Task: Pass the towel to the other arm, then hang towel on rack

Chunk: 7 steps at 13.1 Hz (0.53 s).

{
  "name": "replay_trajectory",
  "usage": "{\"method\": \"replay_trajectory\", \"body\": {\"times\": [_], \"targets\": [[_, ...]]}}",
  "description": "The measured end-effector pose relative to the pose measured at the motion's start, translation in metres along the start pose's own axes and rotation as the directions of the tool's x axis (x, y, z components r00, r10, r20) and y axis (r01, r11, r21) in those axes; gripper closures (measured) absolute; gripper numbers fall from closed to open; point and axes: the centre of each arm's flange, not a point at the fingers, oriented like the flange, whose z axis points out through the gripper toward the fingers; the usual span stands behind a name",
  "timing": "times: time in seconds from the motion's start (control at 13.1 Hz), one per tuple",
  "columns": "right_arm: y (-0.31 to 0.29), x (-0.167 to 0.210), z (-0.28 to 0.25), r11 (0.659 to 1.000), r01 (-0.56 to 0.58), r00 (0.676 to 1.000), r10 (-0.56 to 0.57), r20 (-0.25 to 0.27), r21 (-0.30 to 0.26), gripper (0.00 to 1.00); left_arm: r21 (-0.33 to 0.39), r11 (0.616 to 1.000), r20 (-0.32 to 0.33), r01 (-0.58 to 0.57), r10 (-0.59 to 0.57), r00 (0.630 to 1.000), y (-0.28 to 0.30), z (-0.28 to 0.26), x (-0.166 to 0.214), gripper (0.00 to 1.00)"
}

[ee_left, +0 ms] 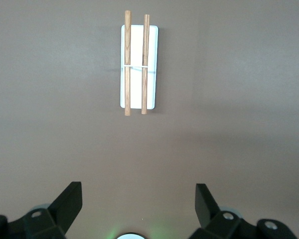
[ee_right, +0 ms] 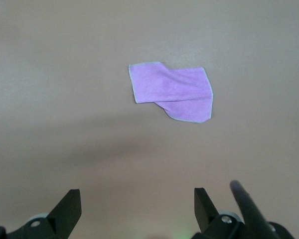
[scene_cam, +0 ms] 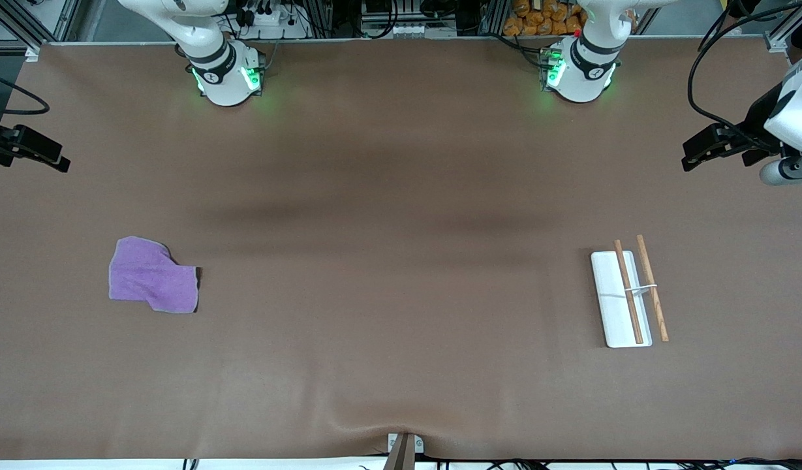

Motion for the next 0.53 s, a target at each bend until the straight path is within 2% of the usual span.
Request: {"method": "replay_trajectory", "body": {"times": [0.53], "targets": [[-0.0005,0.0020,0.0035,1.000,0.001,1.000,-0.001,0.007,0.000,0.00,0.000,1.000,0.000,0.000,0.000,1.000,0.0002,0.0001,0.0000,0.00]]}}
